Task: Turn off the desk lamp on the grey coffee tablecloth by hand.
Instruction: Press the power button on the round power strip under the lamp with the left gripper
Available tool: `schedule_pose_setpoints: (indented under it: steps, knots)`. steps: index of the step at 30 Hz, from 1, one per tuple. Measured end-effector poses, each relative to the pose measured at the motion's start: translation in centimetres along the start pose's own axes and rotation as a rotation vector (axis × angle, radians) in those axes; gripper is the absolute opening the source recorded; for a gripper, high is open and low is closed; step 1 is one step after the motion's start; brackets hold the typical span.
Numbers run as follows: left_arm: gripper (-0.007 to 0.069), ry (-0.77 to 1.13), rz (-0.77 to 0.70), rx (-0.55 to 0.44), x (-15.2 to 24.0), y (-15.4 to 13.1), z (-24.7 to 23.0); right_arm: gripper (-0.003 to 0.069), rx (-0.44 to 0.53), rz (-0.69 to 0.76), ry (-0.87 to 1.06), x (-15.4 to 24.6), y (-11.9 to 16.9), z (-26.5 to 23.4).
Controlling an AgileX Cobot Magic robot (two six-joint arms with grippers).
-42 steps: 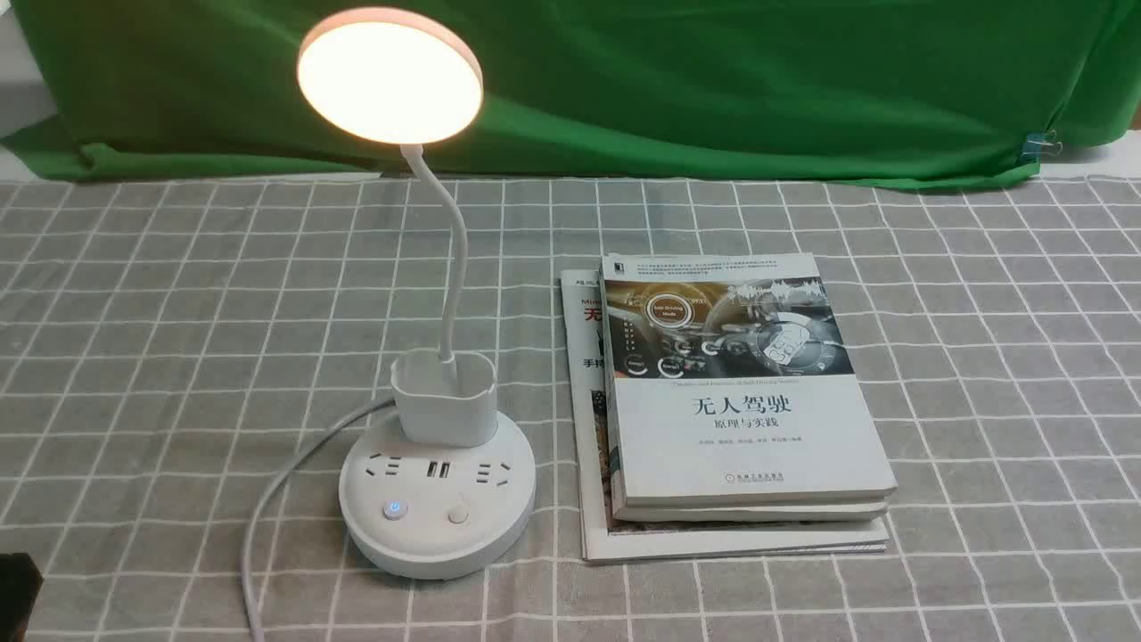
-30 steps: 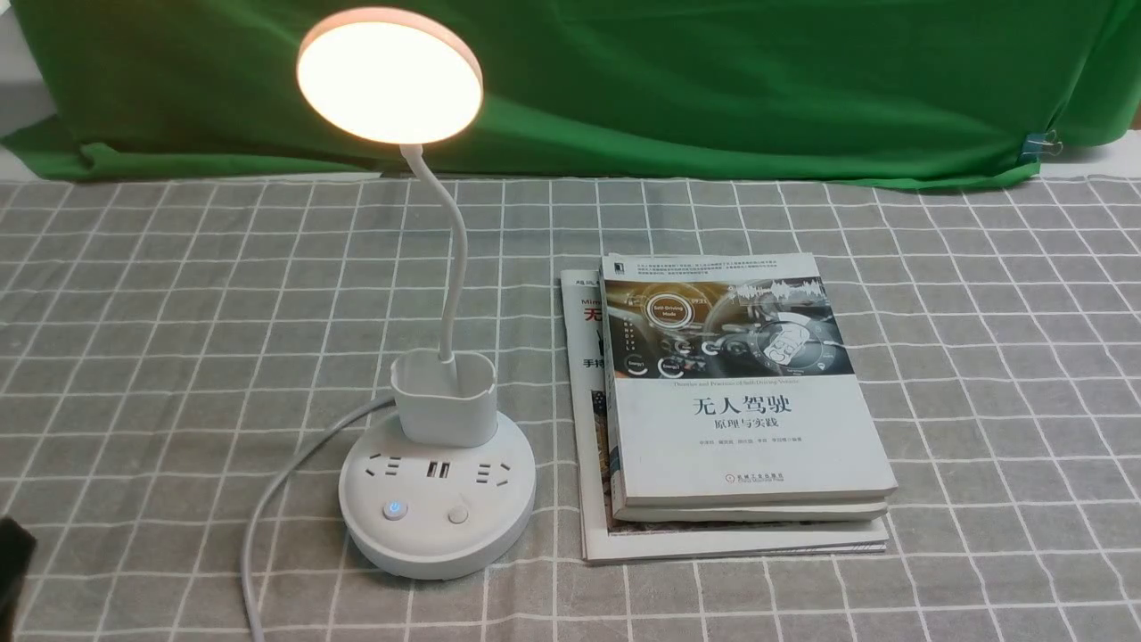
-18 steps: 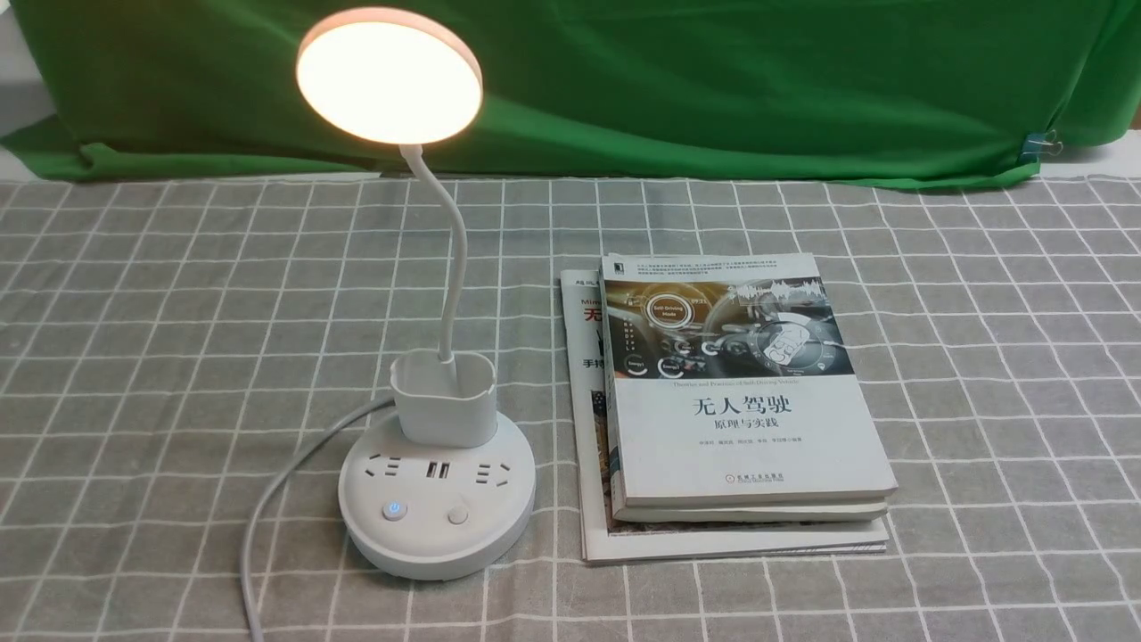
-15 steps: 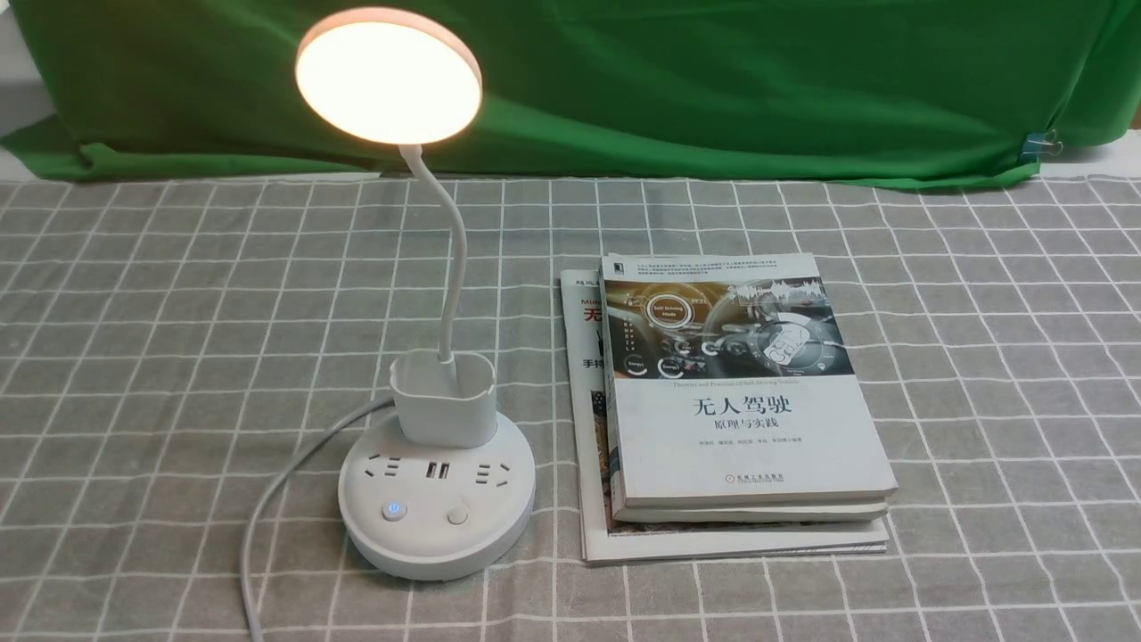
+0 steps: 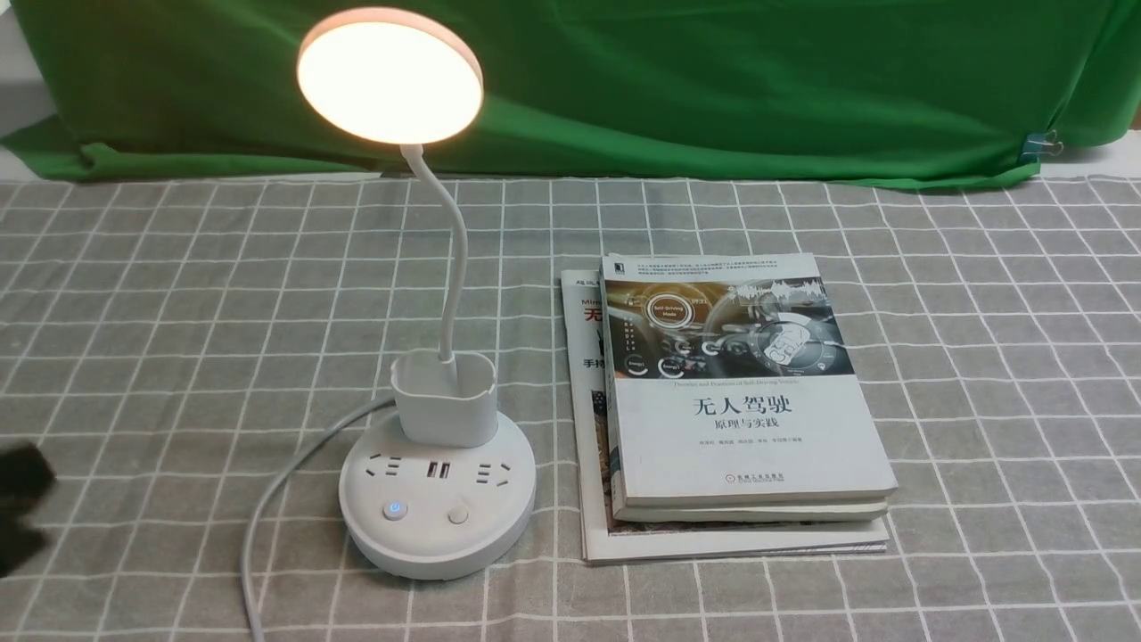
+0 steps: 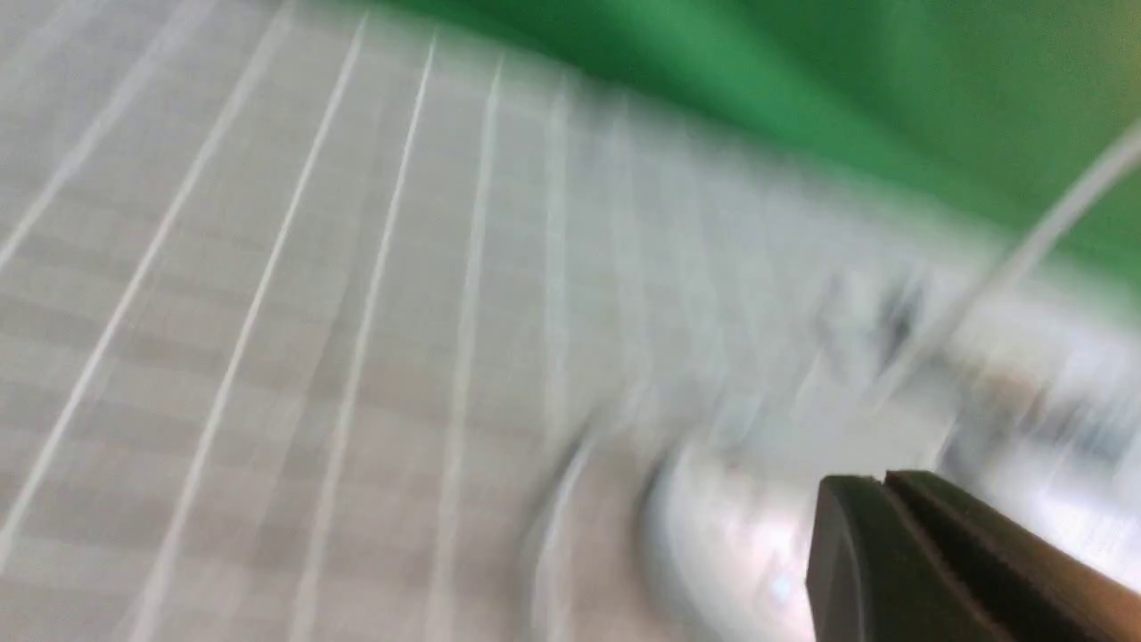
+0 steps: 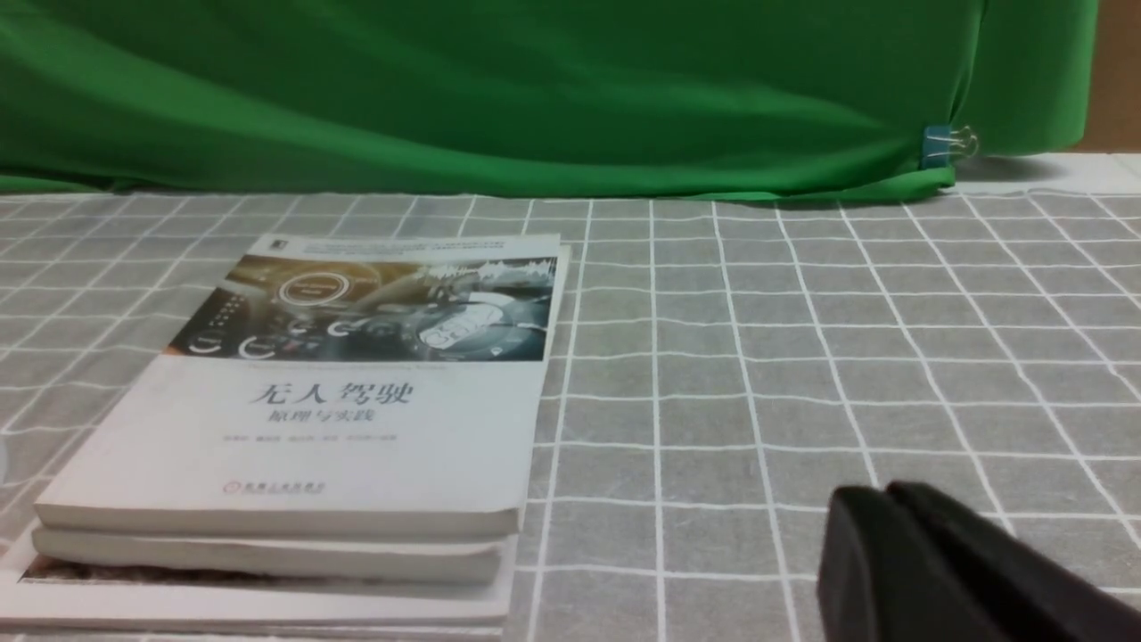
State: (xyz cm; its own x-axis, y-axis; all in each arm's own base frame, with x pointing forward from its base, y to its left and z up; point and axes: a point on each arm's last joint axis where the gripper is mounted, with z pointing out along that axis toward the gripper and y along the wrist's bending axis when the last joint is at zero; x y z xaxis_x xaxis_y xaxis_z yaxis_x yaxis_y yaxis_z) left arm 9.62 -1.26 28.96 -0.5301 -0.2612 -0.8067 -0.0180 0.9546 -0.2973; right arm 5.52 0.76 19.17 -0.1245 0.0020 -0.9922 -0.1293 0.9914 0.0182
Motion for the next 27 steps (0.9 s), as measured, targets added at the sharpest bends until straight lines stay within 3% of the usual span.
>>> schedule_pose_setpoints:
  steps: [1, 4, 12, 22, 27]
  knots:
    - [0.0001, 0.170, 0.090, -0.013, -0.9, -0.3, 0.9, 0.0035, 0.000, 0.000, 0.000, 0.0, 0.0, 0.0]
    - [0.0001, 0.408, 0.154, 0.001, -1.6, -0.4, 3.3, 0.0035, 0.000, 0.000, 0.000, 0.0, 0.0, 0.0]
    - [-0.0008, 0.719, 0.262, 0.144, 0.2, -3.9, 10.8, 0.0035, 0.000, 0.000, 0.000, 0.0, 0.0, 0.0]
    - [-0.0010, 0.833, 0.455, 0.131, 2.1, -12.6, 15.3, 0.0035, 0.000, 0.000, 0.000, 0.0, 0.0, 0.0]
    - [-0.0010, 0.831, 0.472, 0.141, 1.8, -15.2, 17.8, 0.0035, 0.000, 0.000, 0.000, 0.0, 0.0, 0.0]
